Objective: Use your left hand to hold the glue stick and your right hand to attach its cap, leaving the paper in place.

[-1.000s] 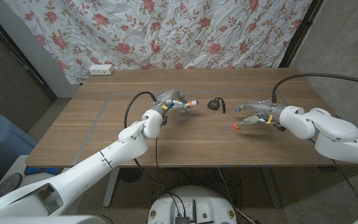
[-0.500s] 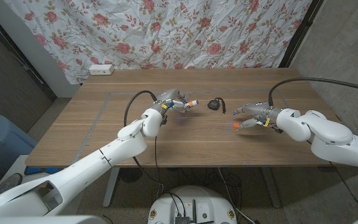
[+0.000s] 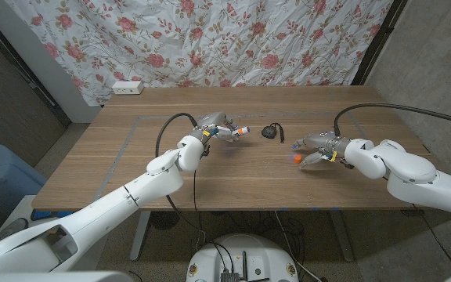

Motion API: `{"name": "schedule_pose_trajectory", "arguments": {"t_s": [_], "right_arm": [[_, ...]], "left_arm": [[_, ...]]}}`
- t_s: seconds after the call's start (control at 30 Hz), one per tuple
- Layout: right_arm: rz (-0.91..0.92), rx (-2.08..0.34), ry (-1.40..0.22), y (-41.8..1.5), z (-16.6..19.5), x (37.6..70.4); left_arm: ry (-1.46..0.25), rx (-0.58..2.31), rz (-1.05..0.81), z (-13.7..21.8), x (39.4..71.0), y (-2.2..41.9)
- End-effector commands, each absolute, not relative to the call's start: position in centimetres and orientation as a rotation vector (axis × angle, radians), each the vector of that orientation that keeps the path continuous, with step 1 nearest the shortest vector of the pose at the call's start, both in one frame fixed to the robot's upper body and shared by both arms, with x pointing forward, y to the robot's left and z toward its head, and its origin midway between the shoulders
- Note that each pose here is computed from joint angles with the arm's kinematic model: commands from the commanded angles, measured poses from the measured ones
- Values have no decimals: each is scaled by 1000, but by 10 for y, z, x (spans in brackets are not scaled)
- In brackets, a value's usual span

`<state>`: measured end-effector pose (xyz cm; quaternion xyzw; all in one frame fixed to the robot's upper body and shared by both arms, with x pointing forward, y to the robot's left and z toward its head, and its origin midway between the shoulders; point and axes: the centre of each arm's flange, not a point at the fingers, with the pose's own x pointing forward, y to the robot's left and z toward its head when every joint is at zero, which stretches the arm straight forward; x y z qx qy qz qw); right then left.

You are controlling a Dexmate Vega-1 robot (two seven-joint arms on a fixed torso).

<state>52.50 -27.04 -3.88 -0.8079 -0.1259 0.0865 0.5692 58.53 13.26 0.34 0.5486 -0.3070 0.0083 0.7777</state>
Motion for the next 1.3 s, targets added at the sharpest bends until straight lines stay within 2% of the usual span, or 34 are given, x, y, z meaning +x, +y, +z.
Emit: {"name": "schedule_pose_trajectory", "arguments": {"t_s": [0.03, 1.3], "right_arm": [[208, -1923, -278, -268, -50, 535], [63, -1935, -430, -268, -59, 539]], "left_arm": [[-670, 1192, 1, 3, 588, 132], [-662, 1204, -8, -4, 581, 130]]}}
